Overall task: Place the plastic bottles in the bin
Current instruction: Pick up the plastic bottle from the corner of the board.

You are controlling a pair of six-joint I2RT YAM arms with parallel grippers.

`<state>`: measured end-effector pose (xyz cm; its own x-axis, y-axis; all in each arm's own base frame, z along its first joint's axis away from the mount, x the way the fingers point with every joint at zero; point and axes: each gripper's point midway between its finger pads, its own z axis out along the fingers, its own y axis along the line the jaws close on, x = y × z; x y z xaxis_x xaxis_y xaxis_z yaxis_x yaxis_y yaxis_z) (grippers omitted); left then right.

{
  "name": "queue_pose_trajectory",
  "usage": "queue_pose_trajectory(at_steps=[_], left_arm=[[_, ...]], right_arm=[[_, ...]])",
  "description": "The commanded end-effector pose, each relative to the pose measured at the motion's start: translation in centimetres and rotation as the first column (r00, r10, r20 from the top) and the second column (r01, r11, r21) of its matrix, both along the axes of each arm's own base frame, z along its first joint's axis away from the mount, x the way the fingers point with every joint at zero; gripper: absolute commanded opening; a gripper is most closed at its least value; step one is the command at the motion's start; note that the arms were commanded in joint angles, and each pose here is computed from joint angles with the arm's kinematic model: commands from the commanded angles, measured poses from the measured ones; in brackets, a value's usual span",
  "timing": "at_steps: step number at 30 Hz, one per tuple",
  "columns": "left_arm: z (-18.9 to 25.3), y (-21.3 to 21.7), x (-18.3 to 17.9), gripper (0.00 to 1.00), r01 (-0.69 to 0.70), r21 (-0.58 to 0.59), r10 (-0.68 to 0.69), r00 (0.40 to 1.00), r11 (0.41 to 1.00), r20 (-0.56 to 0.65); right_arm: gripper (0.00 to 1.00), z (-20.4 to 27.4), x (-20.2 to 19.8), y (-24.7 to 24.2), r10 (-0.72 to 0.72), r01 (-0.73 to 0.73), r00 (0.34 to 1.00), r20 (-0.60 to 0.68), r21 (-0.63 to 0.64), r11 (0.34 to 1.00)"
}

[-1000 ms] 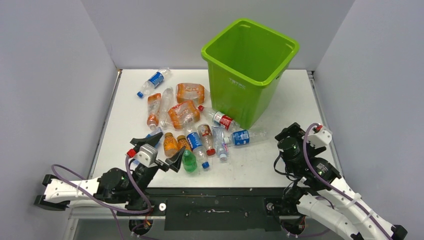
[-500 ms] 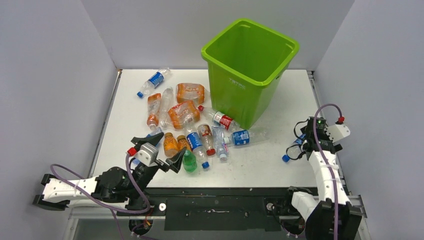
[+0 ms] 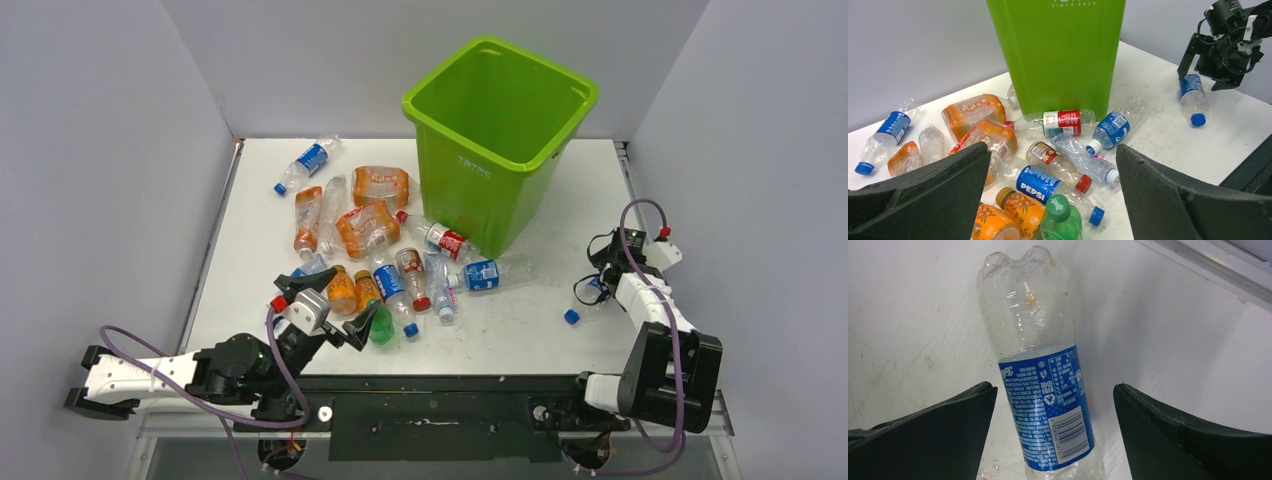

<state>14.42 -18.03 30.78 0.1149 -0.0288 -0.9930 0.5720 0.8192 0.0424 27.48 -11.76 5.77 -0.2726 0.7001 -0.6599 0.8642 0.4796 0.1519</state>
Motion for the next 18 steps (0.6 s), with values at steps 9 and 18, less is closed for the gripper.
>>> queue_pose_trajectory(at_steps=[9,18], left_arm=[[1.8,0.4,-0.1,0.96,0.011,-0.064,-0.011,1.000,0.998,-0.008],[1.7,0.5,-0.1,0.96,0.006,-0.062,-0.007,1.000,0.998,-0.002]], right_arm=[[0.89,-3.4,1.5,1.7,0.048,-0.054,0.997,0.056,0.112,0.992],[0.45,3.7,1.3,3.2,0.101,-0.127,0.960,0.261,0.086,0.988]])
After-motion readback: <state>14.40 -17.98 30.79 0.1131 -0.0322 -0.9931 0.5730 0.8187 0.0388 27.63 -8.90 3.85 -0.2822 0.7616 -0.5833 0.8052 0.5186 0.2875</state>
